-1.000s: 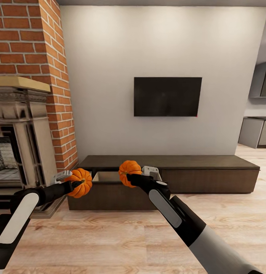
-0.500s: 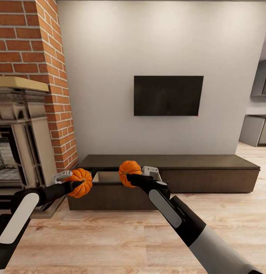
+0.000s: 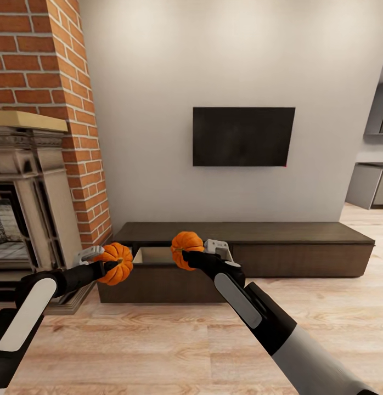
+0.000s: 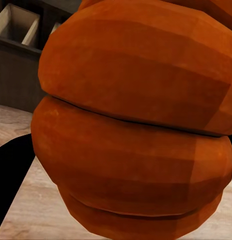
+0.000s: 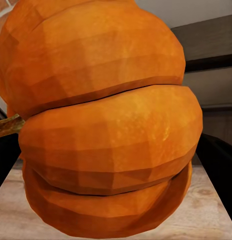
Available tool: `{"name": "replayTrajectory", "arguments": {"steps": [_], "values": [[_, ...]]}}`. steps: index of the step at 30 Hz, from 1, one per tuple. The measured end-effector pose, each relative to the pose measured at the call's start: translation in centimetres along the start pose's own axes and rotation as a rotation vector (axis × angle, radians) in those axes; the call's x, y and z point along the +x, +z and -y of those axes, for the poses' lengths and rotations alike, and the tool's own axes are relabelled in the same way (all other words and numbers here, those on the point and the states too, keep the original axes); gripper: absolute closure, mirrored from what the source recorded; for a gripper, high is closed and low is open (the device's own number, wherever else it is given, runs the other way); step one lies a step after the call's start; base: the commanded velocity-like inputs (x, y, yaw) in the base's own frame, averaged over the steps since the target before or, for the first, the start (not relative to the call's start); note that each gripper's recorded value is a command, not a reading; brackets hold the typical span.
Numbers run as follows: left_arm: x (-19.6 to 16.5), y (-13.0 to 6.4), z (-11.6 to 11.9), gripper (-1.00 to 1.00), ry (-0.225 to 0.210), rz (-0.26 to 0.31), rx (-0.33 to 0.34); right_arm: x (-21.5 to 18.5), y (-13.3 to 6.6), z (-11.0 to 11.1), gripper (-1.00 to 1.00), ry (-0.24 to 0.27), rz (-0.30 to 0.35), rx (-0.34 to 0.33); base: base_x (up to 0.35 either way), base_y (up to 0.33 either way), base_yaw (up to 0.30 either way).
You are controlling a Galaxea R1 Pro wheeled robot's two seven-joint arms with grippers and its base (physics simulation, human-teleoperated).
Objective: Place each of the two pumpkins and all three candles from the living room inside a cabinet in the living room (use any cabinet), then make sure every cabinet is closed, and position the cauldron so it is next to a table in the living room.
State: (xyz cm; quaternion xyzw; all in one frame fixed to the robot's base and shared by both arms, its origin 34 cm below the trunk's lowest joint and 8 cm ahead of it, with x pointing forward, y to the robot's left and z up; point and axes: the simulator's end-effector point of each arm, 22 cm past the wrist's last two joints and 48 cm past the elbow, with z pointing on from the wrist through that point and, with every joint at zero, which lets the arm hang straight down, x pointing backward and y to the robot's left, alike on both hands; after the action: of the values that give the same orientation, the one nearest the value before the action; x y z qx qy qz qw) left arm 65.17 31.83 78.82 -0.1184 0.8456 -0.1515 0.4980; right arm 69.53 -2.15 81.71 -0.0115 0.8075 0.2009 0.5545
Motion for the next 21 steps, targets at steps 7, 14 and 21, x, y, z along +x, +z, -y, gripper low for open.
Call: {"name": "replayTrajectory", "arguments": {"steps": [7,14,21], "values": [[-0.9,0.0,0.4,1.00,-0.002,-0.011,-0.004,-0.9,0.2,-0.1,1.00,0.004,-0.011,0.002,0.000,0.000,0.000],[-1.8,0.1,0.7,1.00,-0.003,-0.022,-0.008,-1.9,0.4,-0.2,1.00,0.008,-0.021,0.005,0.000,0.000,0.000],[-2.7,0.1,1.0,1.00,-0.005,-0.033,-0.012,-2.8,0.6,-0.4,1.00,0.013,-0.029,0.007,0.000,0.000,0.000]]}}
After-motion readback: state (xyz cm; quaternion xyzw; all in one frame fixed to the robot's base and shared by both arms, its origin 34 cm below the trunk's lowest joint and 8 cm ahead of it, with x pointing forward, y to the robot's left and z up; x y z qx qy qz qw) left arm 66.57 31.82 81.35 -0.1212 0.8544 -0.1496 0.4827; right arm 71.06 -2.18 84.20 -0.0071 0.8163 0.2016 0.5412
